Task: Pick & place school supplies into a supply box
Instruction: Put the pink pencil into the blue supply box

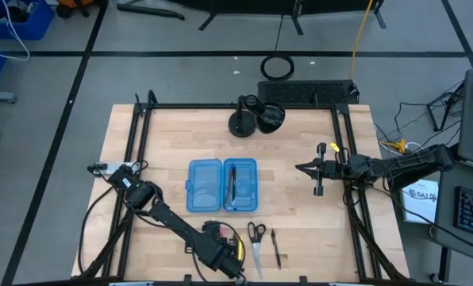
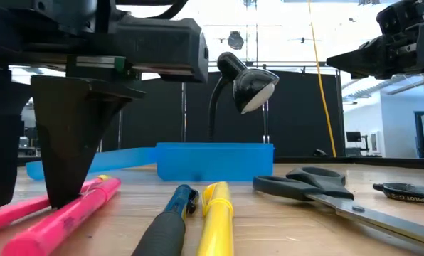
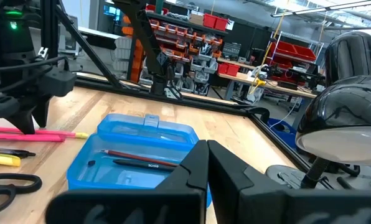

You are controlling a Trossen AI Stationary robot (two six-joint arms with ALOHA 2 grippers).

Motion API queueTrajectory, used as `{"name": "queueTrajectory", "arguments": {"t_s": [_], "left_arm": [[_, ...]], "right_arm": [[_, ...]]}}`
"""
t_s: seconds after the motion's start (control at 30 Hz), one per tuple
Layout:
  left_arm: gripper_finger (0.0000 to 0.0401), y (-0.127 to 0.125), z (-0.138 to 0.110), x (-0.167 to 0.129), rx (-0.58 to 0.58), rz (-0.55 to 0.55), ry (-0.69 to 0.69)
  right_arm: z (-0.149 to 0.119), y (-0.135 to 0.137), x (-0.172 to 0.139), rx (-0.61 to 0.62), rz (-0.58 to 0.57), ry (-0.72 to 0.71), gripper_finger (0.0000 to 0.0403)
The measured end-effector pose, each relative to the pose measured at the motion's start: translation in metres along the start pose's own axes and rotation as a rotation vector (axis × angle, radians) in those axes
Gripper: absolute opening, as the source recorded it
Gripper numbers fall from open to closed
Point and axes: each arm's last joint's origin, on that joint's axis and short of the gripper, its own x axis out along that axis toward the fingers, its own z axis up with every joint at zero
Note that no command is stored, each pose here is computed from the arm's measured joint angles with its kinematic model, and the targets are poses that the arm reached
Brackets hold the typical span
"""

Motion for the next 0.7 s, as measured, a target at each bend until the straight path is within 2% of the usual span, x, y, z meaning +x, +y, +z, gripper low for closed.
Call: {"name": "queueTrajectory", "arguments": {"t_s": [0.17, 0.43, 0.53, 0.7], "left_arm": [[0.0179, 0.003, -0.004, 0.000, 0.049, 0.018, 0.026], [0.0176, 0.000, -0.011, 0.001, 0.033, -0.030, 0.051], [0.0154, -0.002, -0.010, 0.007, 0.042, -0.024, 0.049], [0.0091, -0.004, -0.009, 0.012, 0.068, -0.003, 0.060]], "right_arm": [[0.000, 0.000, 0.000, 0.000, 0.000, 0.000, 0.0000], [0.000, 0.000, 0.000, 0.000, 0.000, 0.000, 0.0000], [0.000, 0.000, 0.000, 0.008, -0.001, -0.001, 0.0000], [0.001, 0.000, 0.000, 0.021, -0.002, -0.008, 0.0000]]}}
